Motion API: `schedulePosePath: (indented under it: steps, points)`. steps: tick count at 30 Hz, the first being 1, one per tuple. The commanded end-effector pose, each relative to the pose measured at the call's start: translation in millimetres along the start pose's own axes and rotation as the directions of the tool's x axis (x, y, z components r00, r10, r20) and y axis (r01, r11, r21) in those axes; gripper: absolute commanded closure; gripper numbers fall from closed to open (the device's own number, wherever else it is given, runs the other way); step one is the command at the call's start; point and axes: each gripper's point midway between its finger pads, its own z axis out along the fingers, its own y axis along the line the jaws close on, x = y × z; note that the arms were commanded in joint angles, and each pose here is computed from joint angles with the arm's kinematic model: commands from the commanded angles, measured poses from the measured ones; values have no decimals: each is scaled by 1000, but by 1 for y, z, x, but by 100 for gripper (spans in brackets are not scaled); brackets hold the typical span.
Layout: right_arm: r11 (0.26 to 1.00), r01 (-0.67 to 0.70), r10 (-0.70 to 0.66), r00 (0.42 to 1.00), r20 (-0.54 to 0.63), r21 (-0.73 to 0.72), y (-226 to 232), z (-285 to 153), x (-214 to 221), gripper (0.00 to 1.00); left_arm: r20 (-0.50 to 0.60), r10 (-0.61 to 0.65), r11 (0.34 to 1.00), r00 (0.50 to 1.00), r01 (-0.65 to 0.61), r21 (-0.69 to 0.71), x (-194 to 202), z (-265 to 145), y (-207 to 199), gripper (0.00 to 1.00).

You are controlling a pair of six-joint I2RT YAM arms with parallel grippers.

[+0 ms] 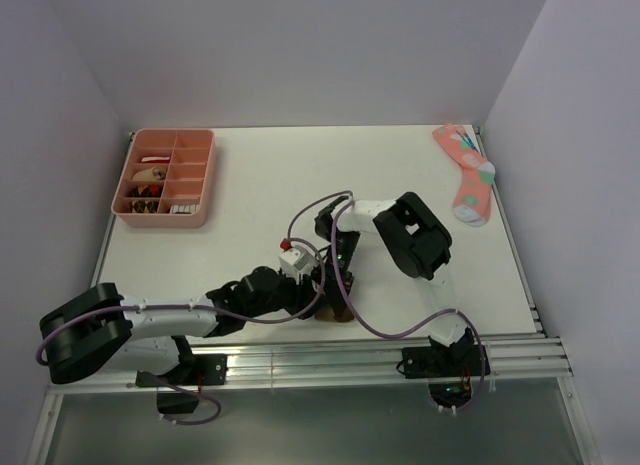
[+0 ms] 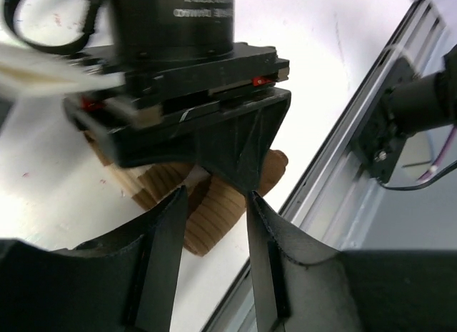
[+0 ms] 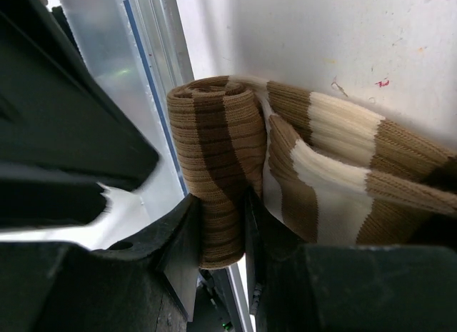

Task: Roll the socks
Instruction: Roll the sock at the center of the board.

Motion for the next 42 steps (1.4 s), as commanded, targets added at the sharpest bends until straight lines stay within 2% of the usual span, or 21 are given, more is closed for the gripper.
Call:
schedulePosePath:
  steps: [1, 8, 22, 28, 36, 42]
  points:
    - [998, 39, -38, 999, -18, 47, -20, 1, -4, 82, -30, 107, 994, 994, -107, 4, -3, 11, -7, 55]
    - [999, 40, -39, 999, -23, 35, -21, 2, -1, 82, -106, 157, 987, 982, -158, -2, 10, 28, -3, 54]
    - [999, 11, -10, 1000, -5, 34, -25, 0, 0, 81, -189, 140, 990, 972, -132, 54, 36, 38, -4, 53]
    - [997, 2, -3, 1000, 15, 73, -30, -2, -4, 78, -223, 126, 992, 967, -123, 29, 47, 38, 3, 63]
    - [991, 1, -15, 994, 108, 132, -29, -17, -25, 66, -258, 75, 997, 963, -72, 23, 62, 39, 7, 98]
    - [979, 11, -57, 973, 225, 203, -23, -43, -38, 54, -268, 29, 999, 963, -33, -10, 69, 35, 14, 100]
